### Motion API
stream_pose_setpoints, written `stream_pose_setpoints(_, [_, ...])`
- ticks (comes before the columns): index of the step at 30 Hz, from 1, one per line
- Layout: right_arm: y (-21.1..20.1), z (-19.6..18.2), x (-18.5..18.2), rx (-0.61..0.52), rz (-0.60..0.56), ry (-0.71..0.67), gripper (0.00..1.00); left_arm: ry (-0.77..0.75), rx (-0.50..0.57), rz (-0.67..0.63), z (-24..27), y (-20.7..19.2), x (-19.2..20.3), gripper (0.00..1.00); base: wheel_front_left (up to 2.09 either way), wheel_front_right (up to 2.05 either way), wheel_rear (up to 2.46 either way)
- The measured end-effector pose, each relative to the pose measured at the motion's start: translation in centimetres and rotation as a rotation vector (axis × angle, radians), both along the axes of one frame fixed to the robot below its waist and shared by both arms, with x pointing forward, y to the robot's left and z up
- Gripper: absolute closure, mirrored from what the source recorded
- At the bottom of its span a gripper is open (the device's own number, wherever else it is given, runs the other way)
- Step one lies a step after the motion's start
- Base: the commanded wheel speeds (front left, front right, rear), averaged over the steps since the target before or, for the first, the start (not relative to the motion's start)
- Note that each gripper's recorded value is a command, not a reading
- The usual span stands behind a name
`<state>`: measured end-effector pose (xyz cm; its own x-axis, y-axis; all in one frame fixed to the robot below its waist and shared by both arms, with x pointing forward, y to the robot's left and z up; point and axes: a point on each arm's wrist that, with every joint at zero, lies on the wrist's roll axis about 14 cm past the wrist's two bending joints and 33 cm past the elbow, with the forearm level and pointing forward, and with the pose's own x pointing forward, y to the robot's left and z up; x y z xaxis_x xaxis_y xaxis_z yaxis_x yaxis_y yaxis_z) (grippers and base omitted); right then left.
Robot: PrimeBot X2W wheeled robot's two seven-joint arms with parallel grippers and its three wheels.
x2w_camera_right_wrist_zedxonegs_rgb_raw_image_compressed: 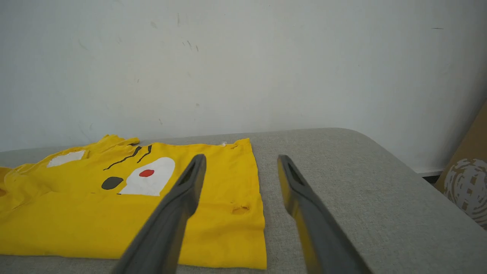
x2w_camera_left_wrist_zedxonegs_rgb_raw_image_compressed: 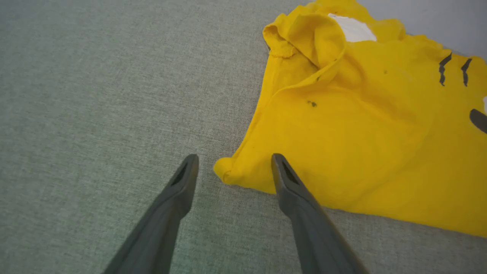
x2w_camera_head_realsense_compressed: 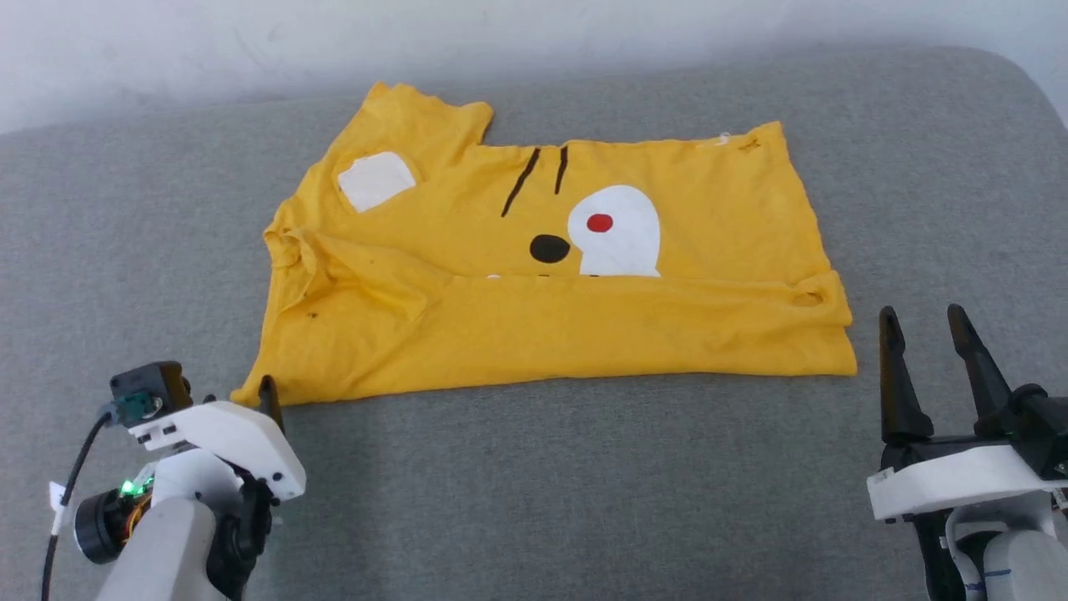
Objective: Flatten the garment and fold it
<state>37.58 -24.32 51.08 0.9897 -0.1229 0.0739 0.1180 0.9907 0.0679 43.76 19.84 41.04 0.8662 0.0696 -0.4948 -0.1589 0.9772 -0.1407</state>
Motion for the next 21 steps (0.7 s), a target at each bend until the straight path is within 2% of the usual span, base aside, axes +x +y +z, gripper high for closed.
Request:
stream_pose_setpoints(9, [-1.6, -1.0, -1.3, -0.001, -0.052, 0.031, 0.0, 0.207, -0.028, -0.02, -2.5, -0.9, -0.1, 0.0, 0.0, 0.0, 0.0])
stream_pose_setpoints(10, [-1.7, -1.0, -1.4, -0.001, -0.055, 0.03, 0.0, 0.221, -0.035, -0.025, -2.5, -1.0, -0.1, 0.58, 0.0, 0.0, 0.0])
stream_pose_setpoints(11, [-1.7, -1.0, -1.4, -0.002, -0.057, 0.029, 0.0, 0.228, -0.042, -0.031, -2.5, -1.2, -0.1, 0.97, 0.0, 0.0, 0.0])
stream_pose_setpoints(12, [-1.7, -1.1, -1.5, -0.002, -0.057, 0.031, 0.0, 0.232, -0.048, -0.04, -2.4, -1.4, -0.1, 1.0, 0.0, 0.0, 0.0])
stream_pose_setpoints(18, [-1.4, -1.5, -0.8, -0.003, -0.044, 0.048, 0.0, 0.221, -0.077, -0.071, -2.1, -2.3, -0.6, 1.0, 0.0, 0.0, 0.0])
stream_pose_setpoints(21, [-1.3, -2.4, 0.3, 0.01, -0.037, 0.114, 0.0, 0.214, -0.08, -0.071, -2.1, -2.4, -0.9, 1.0, 0.0, 0.0, 0.0])
